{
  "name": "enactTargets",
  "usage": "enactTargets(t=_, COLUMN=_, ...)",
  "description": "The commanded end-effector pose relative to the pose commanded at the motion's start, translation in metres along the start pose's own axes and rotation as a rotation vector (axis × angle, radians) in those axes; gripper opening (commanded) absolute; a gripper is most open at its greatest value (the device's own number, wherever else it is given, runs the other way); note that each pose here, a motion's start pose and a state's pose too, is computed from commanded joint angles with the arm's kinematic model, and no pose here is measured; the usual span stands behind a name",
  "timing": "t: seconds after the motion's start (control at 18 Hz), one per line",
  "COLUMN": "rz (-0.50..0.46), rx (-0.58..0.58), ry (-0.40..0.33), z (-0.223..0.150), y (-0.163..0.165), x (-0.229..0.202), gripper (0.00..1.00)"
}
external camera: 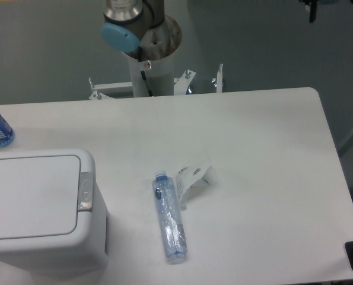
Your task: Open the trash can
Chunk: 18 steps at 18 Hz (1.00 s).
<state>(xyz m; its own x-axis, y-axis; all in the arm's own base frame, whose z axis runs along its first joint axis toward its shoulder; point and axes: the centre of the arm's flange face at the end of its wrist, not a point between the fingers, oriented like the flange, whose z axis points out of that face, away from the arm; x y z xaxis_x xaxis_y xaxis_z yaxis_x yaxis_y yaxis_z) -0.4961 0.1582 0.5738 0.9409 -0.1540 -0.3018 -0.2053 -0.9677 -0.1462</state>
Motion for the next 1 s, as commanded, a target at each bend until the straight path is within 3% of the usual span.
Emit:
enactTargets(t=0.17, rz=-0.009, rx=0.000, ry=-0.001, z=0.000, y=-0.001, x=-0.001, gripper=1.00)
enactTargets(t=0.28, rz=-0.082, rx=0.009, ry=-0.002, z=-0.001, y=-0.008, x=-0.002, gripper=1.00)
enactTargets(t=0.78, rz=-0.624, rx=0.135, ry=-0.027, z=0.038, y=-0.174, x=0.009, gripper=1.00)
enactTargets(t=1.0, rz=-0.688, rx=0.167, ry=0.050, z=0.051, y=-0.251, x=0.043, gripper=1.00)
